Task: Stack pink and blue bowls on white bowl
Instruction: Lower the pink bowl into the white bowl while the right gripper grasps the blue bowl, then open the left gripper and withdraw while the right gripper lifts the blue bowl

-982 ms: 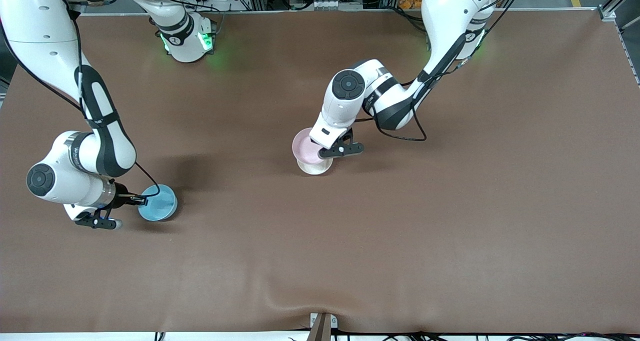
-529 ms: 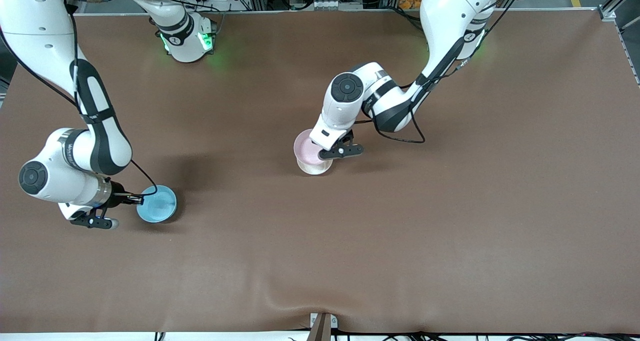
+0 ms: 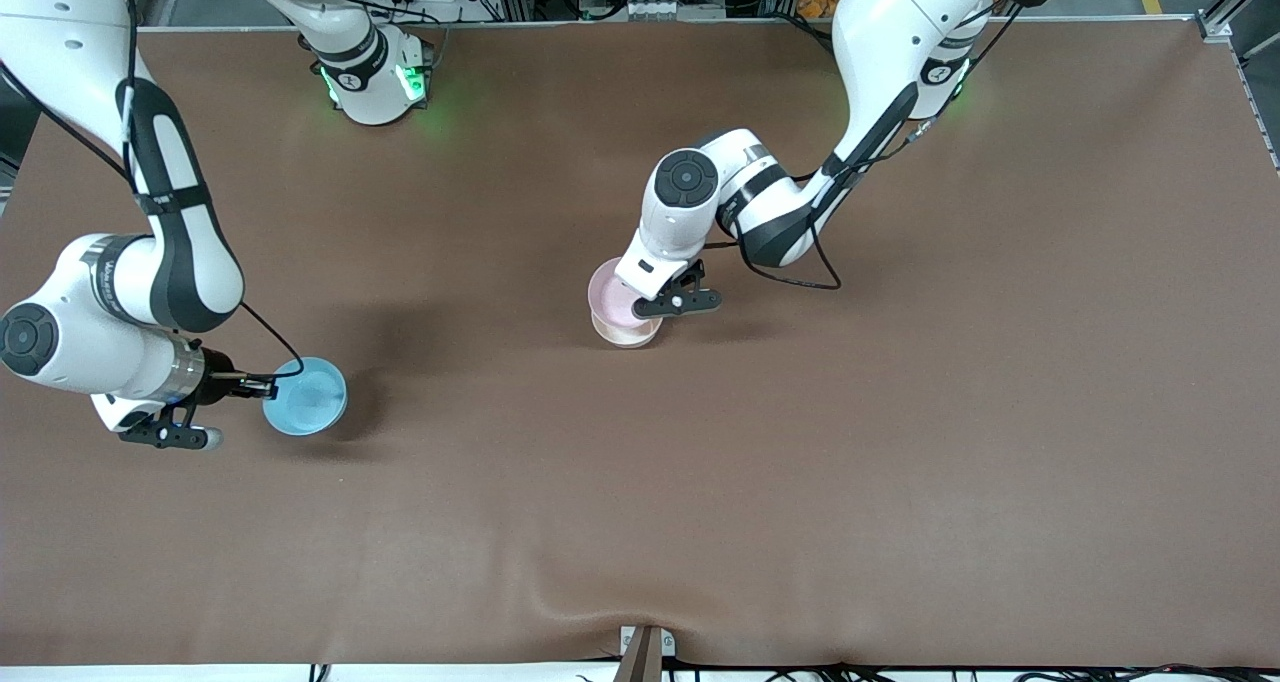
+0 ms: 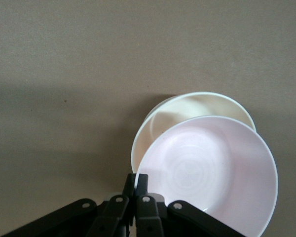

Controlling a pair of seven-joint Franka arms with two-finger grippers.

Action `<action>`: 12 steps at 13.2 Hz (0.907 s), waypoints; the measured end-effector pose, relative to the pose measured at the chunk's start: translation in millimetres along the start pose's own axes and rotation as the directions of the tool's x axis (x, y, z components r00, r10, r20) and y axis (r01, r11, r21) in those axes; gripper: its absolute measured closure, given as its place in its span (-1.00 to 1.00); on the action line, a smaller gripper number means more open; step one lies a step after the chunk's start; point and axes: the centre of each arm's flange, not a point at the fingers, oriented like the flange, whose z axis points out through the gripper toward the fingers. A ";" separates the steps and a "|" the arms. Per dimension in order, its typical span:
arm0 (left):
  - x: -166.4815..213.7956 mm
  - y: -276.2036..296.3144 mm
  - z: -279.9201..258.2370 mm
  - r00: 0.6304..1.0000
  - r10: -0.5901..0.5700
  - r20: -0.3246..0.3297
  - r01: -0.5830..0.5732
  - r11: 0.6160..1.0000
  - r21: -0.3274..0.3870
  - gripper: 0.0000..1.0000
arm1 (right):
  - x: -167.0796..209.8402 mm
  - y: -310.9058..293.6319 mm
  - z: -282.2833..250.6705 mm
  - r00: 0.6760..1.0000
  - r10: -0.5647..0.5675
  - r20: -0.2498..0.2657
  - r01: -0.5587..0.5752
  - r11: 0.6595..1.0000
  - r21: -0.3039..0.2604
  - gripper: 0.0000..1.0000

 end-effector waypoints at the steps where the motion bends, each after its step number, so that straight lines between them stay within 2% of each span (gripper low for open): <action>1: 0.6 0.4 2.3 1.000 -0.001 0.002 0.001 1.000 -0.001 0.95 | -3.0 -13.4 -7.5 1.000 -0.020 0.007 0.020 1.000 0.007 0.96; 7: 13.1 0.9 0.4 1.000 -0.017 -0.012 0.017 1.000 -0.013 0.95 | -24.6 -94.1 -38.8 0.996 -0.077 0.045 0.073 0.994 0.077 0.96; 8: 15.1 0.8 0.2 0.999 -0.032 -0.013 0.032 0.999 -0.015 0.82 | -29.3 -110.7 -43.0 0.996 -0.073 0.049 0.069 0.994 0.079 0.96; 12: 27.7 0.6 -8.7 0.996 -0.084 -0.036 0.083 0.996 -0.027 -0.09 | -52.3 -180.8 -58.7 0.996 -0.080 0.048 0.076 0.995 0.070 0.96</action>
